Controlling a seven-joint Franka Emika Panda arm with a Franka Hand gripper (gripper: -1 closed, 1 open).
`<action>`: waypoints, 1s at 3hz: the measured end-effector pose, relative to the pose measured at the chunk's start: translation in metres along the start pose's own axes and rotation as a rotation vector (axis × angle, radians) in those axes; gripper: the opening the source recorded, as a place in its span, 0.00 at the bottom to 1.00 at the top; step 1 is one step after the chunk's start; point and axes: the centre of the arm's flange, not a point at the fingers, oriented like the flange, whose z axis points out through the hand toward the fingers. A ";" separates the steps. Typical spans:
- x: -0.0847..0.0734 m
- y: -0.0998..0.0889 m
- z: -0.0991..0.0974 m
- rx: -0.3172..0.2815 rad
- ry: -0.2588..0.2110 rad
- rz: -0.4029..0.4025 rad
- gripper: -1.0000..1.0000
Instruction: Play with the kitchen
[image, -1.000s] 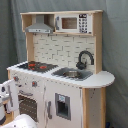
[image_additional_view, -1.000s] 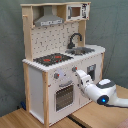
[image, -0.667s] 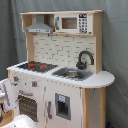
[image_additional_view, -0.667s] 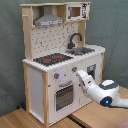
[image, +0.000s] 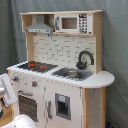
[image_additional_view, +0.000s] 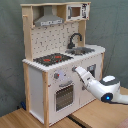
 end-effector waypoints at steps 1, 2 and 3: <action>0.003 0.012 0.006 -0.026 0.012 -0.131 1.00; 0.003 0.019 0.012 -0.042 0.023 -0.255 1.00; -0.001 0.017 0.018 -0.044 0.039 -0.377 1.00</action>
